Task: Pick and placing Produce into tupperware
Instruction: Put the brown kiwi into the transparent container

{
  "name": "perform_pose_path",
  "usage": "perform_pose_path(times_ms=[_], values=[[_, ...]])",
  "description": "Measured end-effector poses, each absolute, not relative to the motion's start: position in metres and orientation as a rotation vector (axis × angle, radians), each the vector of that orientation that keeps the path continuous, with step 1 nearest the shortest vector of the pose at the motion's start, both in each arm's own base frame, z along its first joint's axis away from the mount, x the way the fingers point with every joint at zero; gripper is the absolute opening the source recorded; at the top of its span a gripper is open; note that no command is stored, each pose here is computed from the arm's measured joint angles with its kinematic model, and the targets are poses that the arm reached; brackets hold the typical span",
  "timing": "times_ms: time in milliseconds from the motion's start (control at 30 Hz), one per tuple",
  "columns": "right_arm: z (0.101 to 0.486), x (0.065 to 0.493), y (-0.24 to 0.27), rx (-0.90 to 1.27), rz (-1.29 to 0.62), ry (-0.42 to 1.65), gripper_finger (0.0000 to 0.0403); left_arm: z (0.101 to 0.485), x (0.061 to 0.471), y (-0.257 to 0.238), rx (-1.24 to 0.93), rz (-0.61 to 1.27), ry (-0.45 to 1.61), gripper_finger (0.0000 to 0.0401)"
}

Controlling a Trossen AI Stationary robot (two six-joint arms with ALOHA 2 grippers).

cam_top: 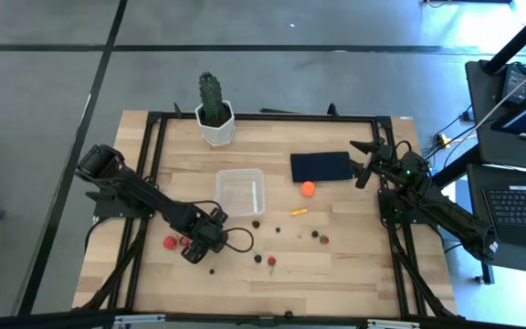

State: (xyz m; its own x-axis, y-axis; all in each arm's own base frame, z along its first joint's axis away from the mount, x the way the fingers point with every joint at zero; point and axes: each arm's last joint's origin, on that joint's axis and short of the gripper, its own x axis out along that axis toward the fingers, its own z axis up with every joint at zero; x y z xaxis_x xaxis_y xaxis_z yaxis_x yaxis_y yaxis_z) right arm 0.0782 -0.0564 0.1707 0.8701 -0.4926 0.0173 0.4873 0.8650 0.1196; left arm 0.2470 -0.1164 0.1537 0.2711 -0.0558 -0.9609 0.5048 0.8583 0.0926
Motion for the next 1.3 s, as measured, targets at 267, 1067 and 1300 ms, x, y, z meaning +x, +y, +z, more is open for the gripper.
perform_pose_path(times_ms=[267, 1067, 1300], values=[[0.171, 0.078, -0.056, 0.116, -0.513, -0.048, 0.0339, 0.200, 0.236, -0.105, 0.312, -0.238, 1.075, 0.0216], [0.171, 0.078, -0.056, 0.113, -0.514, -0.048, 0.0339, 0.238, 0.267, -0.013, 0.107, 0.161, 0.769, 0.0223], [0.171, 0.078, -0.056, 0.113, -0.514, -0.048, 0.0339, 0.209, 0.280, 0.002, 0.071, 0.166, 0.888, 0.0224]])
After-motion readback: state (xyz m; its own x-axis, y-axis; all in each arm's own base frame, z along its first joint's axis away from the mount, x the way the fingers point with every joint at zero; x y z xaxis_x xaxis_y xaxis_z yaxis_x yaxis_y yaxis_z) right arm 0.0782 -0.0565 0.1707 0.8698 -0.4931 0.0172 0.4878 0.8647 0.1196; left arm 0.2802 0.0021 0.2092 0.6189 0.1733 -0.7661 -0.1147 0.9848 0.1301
